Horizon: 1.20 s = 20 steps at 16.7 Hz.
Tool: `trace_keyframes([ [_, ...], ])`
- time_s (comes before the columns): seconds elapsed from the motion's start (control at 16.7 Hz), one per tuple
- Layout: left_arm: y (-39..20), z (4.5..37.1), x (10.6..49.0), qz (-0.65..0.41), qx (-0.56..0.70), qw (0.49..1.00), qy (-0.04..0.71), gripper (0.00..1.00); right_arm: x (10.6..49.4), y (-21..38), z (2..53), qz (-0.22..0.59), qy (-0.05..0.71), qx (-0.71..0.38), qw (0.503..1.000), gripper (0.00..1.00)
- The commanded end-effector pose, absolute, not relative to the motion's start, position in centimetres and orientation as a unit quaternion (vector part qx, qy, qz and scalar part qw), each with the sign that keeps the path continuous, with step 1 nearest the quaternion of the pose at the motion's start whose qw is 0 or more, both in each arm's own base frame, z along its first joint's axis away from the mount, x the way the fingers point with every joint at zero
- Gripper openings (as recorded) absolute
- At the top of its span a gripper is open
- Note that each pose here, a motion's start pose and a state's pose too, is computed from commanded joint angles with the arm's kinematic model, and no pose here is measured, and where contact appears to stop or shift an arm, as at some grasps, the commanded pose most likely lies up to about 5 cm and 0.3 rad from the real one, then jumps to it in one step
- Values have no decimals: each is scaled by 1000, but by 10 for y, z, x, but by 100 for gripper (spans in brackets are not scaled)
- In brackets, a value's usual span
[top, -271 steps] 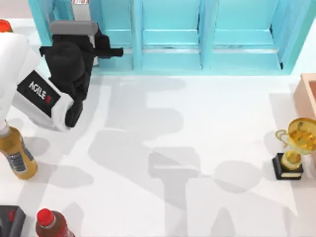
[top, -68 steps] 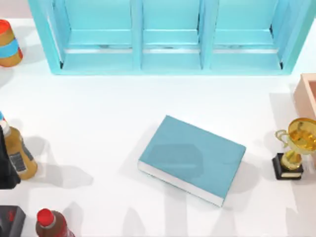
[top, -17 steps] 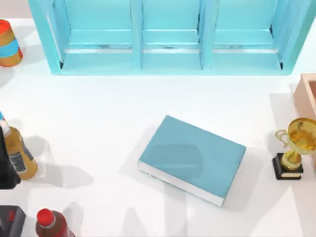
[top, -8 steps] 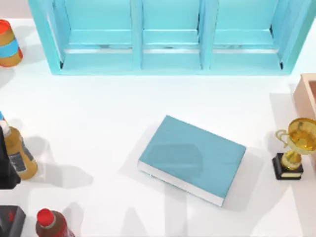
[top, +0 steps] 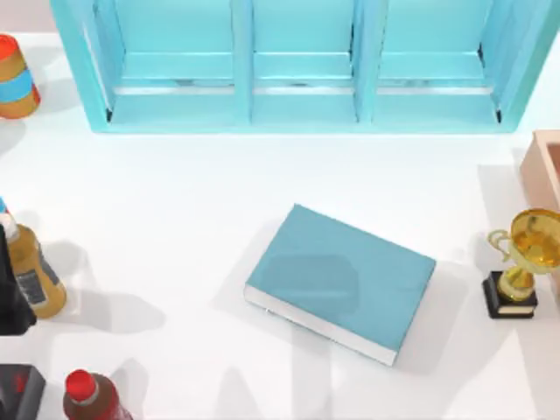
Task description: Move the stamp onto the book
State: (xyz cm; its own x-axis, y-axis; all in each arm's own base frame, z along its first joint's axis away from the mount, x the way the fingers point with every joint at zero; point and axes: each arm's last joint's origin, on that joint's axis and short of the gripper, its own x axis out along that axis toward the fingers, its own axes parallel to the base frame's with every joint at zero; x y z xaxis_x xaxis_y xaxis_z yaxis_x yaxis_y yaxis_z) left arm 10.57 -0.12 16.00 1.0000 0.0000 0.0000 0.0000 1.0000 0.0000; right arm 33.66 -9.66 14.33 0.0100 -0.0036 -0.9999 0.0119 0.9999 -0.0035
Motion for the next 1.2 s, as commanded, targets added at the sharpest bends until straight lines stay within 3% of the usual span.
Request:
trace_keyframes([
  [0.36,-1,160,106,0,0,1000,0,100,364,-92,185,-59,672,72,735,0],
  [0.6,-1,160,106,0,0,1000,0,100,377,-48,234,-65,663,91,740,0],
  [0.96,-1,160,106,0,0,1000,0,100,347,41,286,-15,697,21,716,0],
  [1.2,-1,160,106,0,0,1000,0,100,338,54,293,-5,704,2,710,0],
])
